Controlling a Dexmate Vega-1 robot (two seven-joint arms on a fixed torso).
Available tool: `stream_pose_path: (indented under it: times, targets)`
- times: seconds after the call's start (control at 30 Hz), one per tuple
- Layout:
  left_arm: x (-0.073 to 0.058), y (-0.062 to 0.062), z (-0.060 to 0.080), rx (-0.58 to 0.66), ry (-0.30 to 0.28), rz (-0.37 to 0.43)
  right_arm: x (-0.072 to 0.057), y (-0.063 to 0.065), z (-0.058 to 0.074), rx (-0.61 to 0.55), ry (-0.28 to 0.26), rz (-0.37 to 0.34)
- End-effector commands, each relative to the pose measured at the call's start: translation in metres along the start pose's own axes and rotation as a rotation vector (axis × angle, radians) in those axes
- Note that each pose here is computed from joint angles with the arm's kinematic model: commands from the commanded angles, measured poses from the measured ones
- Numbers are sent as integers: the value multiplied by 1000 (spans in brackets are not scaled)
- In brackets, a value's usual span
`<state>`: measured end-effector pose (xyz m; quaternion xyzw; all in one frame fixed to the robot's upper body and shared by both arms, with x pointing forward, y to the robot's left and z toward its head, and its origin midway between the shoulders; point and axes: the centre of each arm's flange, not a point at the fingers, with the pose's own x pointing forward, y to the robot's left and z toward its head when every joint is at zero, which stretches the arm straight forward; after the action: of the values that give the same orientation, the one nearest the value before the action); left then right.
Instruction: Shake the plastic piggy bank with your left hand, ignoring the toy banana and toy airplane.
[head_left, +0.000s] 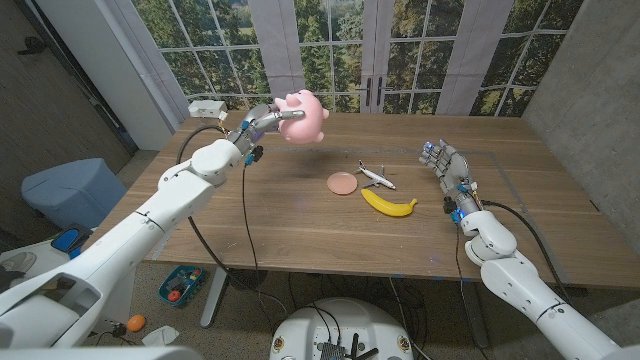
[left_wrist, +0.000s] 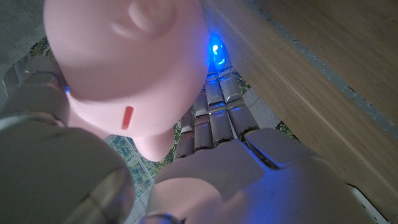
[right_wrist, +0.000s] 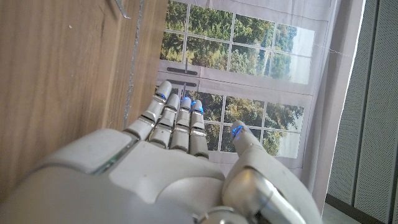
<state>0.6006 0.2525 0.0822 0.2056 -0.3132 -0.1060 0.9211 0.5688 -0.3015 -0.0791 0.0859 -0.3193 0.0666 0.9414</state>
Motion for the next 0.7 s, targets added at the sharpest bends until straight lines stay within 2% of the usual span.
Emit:
stream_pose_path:
  times: [0.03,0.33,0.7]
  targets:
    - [10,-2,2,-144,-58,-161,-5,7,1,-4,-8,-5]
    - [21,-7,10,-204,-99,-296,-10,7,2,-8,-13,-18]
    - [32,-15,22,-267,-138,-492,-11,6,2,-8,-13,-26]
